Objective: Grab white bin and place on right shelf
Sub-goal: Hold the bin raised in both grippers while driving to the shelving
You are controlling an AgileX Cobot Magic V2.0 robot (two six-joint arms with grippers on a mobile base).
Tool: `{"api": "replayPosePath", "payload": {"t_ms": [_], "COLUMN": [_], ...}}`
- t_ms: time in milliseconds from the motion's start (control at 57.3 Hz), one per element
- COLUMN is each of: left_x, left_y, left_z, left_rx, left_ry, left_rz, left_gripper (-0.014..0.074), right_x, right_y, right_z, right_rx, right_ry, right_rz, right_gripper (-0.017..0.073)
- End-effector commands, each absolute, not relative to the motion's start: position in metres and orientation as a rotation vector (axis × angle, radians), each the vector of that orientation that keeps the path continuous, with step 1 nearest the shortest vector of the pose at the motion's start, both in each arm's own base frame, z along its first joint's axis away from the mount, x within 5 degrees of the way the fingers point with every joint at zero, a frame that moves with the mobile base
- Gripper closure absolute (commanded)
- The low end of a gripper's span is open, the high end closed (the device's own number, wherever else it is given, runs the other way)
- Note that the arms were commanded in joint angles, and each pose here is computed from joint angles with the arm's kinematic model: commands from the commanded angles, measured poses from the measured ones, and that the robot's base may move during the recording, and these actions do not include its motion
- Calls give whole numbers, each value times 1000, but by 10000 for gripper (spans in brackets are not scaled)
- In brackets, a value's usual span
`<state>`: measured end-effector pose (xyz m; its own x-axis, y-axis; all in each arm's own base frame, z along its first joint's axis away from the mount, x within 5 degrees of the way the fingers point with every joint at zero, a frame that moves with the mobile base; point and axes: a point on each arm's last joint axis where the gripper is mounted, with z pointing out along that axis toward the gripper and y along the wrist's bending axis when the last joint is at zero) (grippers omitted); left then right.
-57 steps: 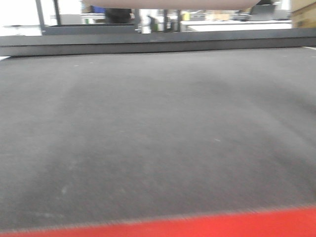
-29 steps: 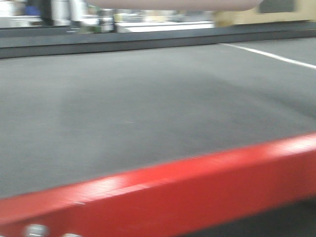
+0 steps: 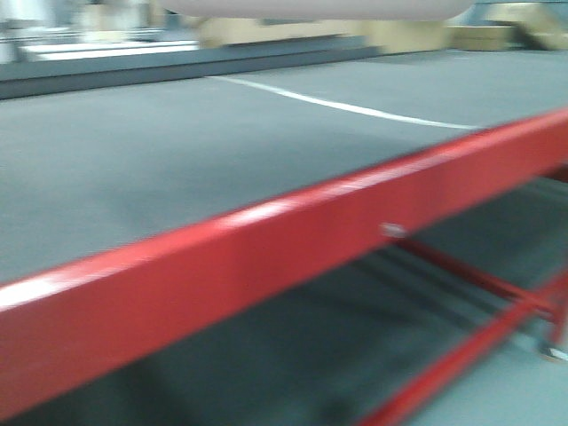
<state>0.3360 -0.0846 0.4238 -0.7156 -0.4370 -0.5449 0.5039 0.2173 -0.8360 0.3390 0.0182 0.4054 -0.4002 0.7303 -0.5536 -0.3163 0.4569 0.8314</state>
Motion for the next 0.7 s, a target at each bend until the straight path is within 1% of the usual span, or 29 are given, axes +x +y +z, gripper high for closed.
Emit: {"api": "replayPosePath", "payload": {"t_ms": [0,681], "left_x": [290,290], "left_y": [-104,-104], "left_z": [461,461], "left_rx": [416,414], "left_ry": [1603,1603], "left_rz": [-1850,-1849], "left_gripper": [710,710], "right_x": [317,317], "right_y": [36,36], "right_z": [442,442], "right_rx": [230,230], "right_ry": [1485,1485], "right_rz": [1370,1370], "right_gripper": [500,500]}}
